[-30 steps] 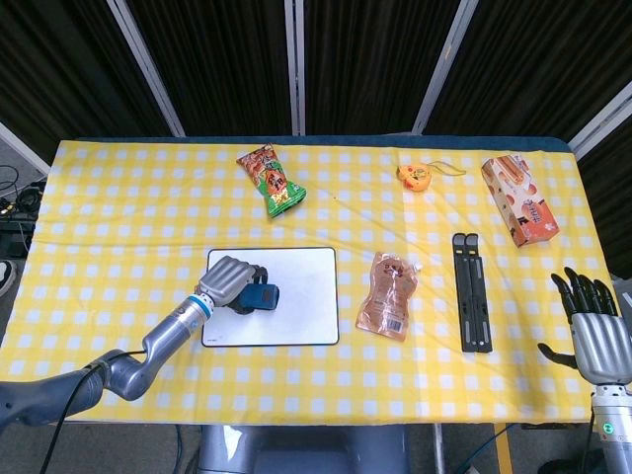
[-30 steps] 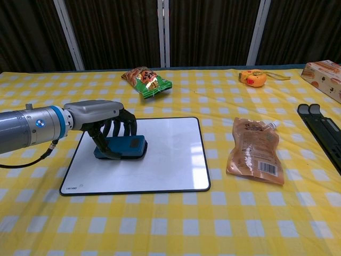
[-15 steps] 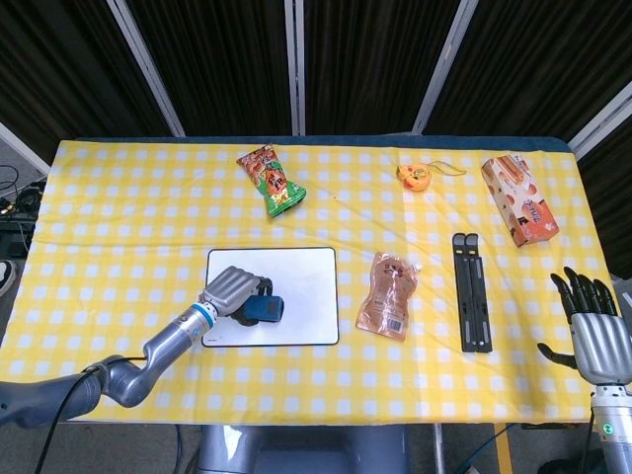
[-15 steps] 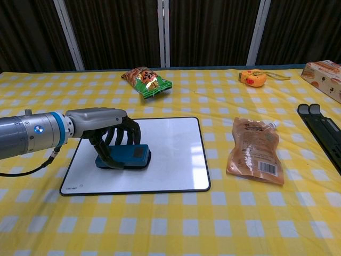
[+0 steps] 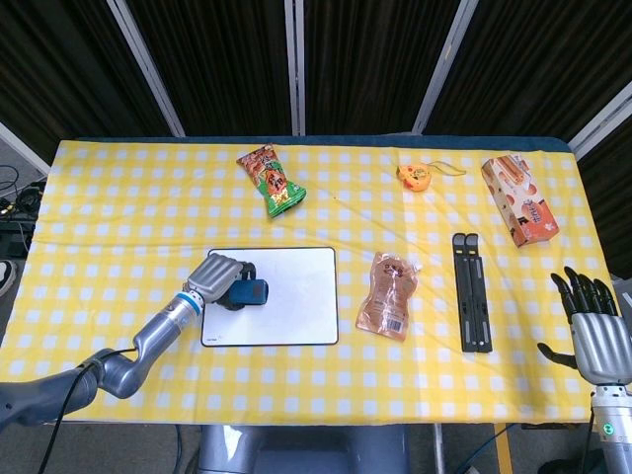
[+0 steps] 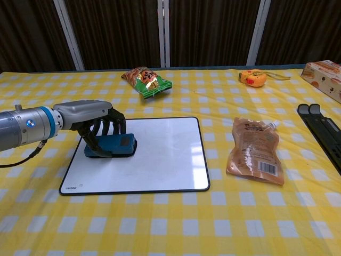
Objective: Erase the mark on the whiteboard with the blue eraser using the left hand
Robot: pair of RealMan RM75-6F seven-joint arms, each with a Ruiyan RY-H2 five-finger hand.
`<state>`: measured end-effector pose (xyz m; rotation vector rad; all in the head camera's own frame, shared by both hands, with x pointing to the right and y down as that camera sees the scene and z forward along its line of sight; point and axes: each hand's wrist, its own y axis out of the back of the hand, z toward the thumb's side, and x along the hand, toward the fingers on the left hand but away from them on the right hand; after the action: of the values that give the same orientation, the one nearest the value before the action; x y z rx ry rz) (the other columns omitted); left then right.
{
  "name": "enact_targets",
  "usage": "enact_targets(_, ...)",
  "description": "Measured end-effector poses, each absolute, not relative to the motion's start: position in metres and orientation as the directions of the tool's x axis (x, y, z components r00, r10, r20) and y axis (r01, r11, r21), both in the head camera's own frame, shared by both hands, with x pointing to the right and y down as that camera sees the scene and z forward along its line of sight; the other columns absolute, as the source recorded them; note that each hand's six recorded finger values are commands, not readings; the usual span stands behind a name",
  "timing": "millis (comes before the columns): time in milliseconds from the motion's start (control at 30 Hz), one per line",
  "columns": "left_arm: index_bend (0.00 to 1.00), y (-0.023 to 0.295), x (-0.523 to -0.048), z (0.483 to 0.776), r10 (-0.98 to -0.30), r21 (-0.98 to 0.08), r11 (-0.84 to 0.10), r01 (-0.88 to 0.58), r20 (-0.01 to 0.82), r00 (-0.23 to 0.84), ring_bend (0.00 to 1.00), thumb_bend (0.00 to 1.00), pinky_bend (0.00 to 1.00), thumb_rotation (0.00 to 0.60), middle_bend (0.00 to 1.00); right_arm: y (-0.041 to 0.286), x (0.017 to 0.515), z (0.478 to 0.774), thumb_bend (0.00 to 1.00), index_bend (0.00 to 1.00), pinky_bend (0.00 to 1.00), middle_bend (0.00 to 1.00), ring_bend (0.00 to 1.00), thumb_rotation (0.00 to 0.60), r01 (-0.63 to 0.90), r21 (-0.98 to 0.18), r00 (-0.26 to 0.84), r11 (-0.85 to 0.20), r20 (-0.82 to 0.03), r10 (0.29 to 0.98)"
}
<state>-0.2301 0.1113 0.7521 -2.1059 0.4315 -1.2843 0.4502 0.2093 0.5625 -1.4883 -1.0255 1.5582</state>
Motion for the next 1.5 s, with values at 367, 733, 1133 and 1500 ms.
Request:
enact_targets(367,0.6,0.137,-0.213,0.745,-0.505,-0.635,-0.769,0.072,0.673,0.541,0.48,0.33,0.56,0.6,0.43,0.209,0.45,0.56,0.0,0.0,0.0,0.0,0.0,0.6,0.019,-0.914,-0.055,-0.404,-0.405,0.913)
enact_targets(733,0.6,0.14,-0.214,0.747,-0.503,-0.638,-0.765,0.089,0.678,0.536,0.48,0.33,0.56,0.6,0.43,0.209,0.451,0.559,0.0,0.0,0.0,0.0,0.0,0.6,0.021,-0.915,-0.057,-0.404,-0.404,0.913)
enact_targets(1133,0.6,0.107,-0.257,0.752,-0.583,-0.659,-0.751,0.042,0.692,0.426,0.48,0.33,0.56,0.6,0.43,0.209,0.45,0.559,0.0,0.0,0.0,0.0,0.0,0.6,0.021,-0.915,-0.053,-0.403,-0.403,0.913)
enact_targets(1500,0.6,0.07,-0.32,0.718,-0.671,-0.719,-0.695,0.021,0.659,0.339,0.48,0.33,0.56,0.6,0.43,0.21,0.446,0.558,0.0,0.0,0.0,0.0,0.0,0.6,0.021,-0.915,-0.044,-0.403,-0.403,0.914)
